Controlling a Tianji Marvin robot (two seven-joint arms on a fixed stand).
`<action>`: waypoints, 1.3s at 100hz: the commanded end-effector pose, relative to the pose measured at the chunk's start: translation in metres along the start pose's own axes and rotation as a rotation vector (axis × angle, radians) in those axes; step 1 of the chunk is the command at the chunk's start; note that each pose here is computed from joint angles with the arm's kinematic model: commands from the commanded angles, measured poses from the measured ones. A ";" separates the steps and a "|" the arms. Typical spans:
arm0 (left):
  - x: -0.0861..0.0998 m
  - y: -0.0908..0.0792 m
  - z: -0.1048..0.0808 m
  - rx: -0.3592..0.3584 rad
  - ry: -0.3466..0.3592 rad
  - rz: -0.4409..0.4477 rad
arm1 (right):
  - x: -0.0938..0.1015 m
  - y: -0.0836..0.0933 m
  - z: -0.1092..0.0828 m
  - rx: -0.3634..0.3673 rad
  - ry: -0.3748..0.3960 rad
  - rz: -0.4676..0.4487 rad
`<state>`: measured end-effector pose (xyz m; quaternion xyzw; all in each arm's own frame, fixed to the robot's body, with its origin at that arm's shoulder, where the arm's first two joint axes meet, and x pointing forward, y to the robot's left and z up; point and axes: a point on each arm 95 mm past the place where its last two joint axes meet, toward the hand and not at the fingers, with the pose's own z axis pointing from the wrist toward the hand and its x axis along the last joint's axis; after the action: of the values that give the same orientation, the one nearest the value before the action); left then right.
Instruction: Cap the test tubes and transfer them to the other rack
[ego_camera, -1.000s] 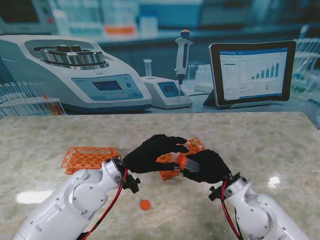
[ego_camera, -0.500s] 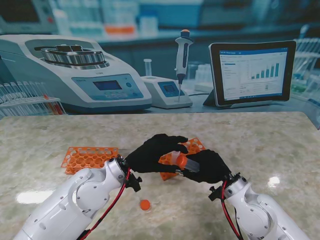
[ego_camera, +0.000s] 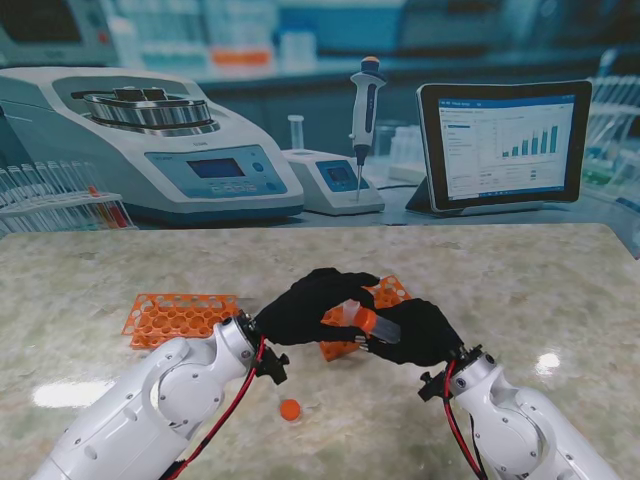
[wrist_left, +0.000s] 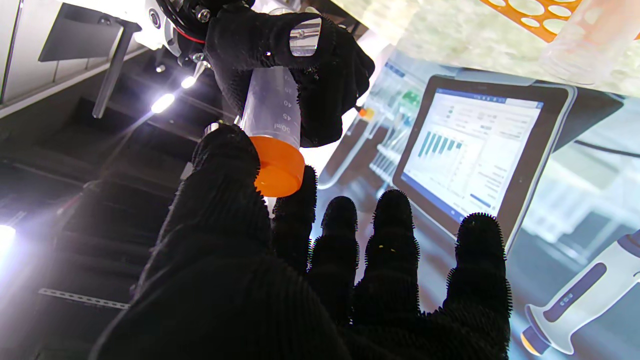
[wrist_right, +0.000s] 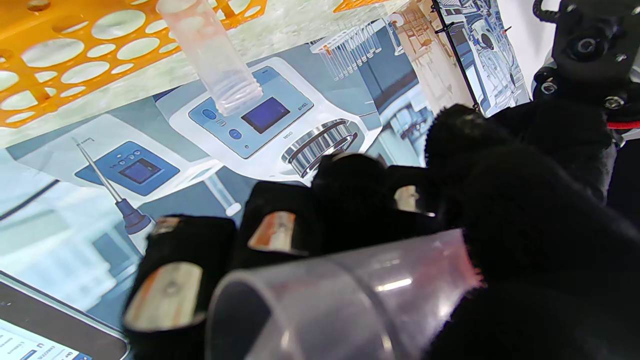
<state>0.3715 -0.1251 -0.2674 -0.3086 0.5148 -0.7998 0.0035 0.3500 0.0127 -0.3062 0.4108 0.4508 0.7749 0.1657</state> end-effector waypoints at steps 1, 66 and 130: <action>0.001 0.001 0.002 0.010 -0.001 -0.004 | 0.003 -0.004 -0.001 0.005 0.002 0.011; 0.002 0.003 0.000 0.012 0.033 0.015 | 0.003 -0.004 -0.001 0.004 0.002 0.010; 0.002 0.001 -0.006 -0.008 0.052 0.021 | 0.003 -0.004 -0.001 0.004 0.003 0.010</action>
<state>0.3685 -0.1224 -0.2678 -0.2827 0.5160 -0.8086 -0.0005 0.3498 0.0126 -0.3082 0.4125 0.4522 0.7734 0.1653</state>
